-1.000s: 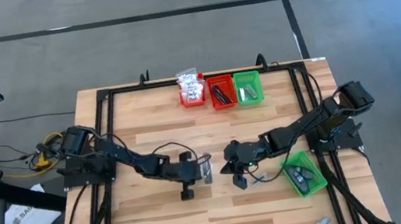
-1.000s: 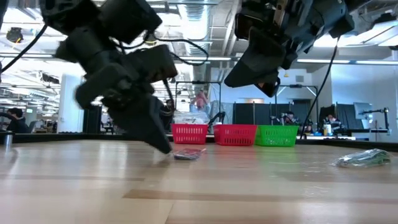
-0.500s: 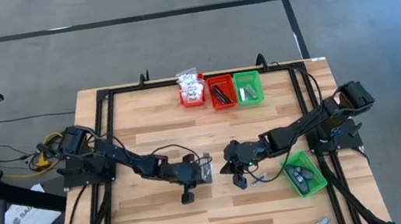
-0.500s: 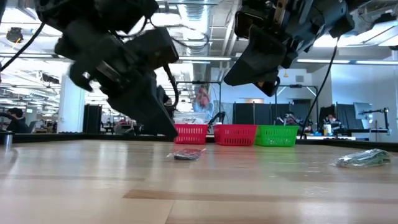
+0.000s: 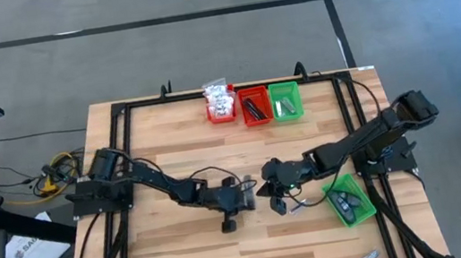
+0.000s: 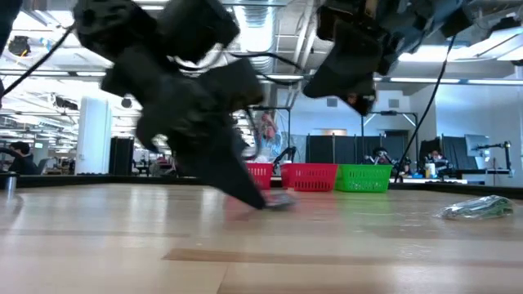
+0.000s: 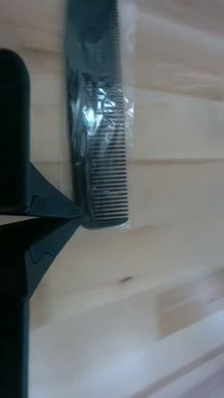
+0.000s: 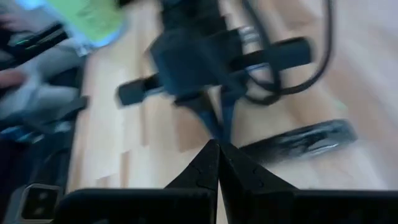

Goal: Pick & Place Travel size toiletries

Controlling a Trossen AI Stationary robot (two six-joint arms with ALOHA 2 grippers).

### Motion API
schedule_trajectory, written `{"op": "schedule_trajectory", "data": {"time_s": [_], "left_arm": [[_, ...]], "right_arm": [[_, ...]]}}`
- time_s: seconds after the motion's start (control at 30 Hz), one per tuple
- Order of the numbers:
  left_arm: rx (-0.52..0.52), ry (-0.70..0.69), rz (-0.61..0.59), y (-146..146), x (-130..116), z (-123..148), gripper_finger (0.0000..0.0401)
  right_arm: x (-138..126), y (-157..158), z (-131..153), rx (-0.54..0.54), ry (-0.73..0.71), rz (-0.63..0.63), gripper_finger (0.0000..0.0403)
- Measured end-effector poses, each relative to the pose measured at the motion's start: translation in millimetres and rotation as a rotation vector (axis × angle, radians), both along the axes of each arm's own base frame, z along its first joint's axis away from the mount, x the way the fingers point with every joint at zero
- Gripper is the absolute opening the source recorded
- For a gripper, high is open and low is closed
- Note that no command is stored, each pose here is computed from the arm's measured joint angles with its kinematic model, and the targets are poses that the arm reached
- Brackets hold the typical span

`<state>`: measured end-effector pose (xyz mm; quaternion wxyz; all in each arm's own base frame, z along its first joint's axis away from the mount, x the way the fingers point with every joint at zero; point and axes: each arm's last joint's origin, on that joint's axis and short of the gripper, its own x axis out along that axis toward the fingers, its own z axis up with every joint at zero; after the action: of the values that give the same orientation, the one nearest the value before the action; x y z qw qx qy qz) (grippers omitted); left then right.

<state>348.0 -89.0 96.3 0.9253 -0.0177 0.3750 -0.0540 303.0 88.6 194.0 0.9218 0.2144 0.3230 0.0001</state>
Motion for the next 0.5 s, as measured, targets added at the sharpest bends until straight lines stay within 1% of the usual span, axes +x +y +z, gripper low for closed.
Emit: {"op": "schedule_trajectory", "data": {"time_s": [0.1, 0.23, 0.33, 0.43, 0.5], "left_arm": [[0.005, -0.022, 0.012, 3, 20, -2, 0.0000], [-0.016, -0.083, 0.051, 10, 47, -5, 0.0000], [0.001, -0.110, 0.062, 10, 51, -3, 0.0000], [0.063, -0.155, 0.067, 9, 49, 10, 0.0000], [0.072, -0.211, 0.071, 13, 53, 21, 0.0000]], "right_arm": [[-13, 4, 10, -0.018, 0.018, -0.104, 0.0001], [-36, 8, 20, -0.092, 0.057, -0.265, 0.0001], [-51, 10, 27, -0.141, 0.055, -0.360, 0.0001], [-59, 15, 28, -0.182, 0.045, -0.392, 0.0001], [-60, 18, 28, -0.197, 0.036, -0.394, 0.0001]]}}
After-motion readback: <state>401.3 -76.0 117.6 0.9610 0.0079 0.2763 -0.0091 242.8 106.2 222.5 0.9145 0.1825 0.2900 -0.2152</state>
